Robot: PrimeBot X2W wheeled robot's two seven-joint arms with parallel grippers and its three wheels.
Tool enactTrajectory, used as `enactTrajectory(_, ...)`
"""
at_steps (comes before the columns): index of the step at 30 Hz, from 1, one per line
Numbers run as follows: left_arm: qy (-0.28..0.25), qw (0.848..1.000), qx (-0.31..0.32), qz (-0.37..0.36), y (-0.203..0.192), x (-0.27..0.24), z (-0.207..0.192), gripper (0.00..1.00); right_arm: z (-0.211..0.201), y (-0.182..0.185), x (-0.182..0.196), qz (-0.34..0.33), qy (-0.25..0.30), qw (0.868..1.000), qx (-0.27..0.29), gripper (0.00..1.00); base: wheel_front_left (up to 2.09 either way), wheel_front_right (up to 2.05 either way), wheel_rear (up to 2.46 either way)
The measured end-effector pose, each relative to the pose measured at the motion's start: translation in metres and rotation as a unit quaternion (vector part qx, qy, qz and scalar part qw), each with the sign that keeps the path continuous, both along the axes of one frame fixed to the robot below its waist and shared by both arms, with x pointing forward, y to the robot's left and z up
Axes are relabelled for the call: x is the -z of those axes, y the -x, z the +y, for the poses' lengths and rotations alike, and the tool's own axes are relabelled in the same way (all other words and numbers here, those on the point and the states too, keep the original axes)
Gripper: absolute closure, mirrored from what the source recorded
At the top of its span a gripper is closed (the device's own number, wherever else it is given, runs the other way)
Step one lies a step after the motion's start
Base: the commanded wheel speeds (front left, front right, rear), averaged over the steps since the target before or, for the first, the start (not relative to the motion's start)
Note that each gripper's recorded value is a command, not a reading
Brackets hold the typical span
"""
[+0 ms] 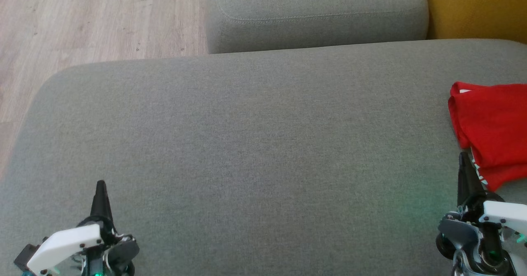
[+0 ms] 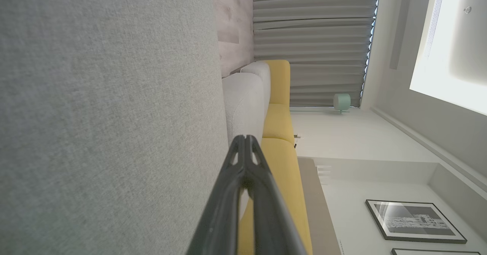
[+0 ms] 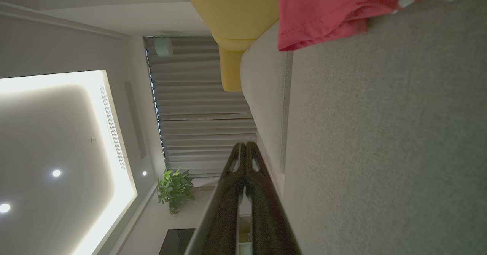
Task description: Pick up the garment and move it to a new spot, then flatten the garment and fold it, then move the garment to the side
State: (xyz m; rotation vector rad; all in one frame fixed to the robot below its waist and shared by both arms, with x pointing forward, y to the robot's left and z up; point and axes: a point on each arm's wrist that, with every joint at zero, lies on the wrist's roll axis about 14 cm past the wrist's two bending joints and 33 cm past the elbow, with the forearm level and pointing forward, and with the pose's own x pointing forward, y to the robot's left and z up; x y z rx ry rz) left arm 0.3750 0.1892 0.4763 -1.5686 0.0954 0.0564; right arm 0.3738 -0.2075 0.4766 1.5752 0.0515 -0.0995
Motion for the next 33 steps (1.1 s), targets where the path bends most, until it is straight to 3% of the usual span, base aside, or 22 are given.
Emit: enactTrajectory(33,0.0,1.0,0.0,0.0,0.0,0.0,0.0001,1.0,0.0,0.0,0.0,0.0,0.0,1.0,0.0,1.0,0.0,0.0,0.0)
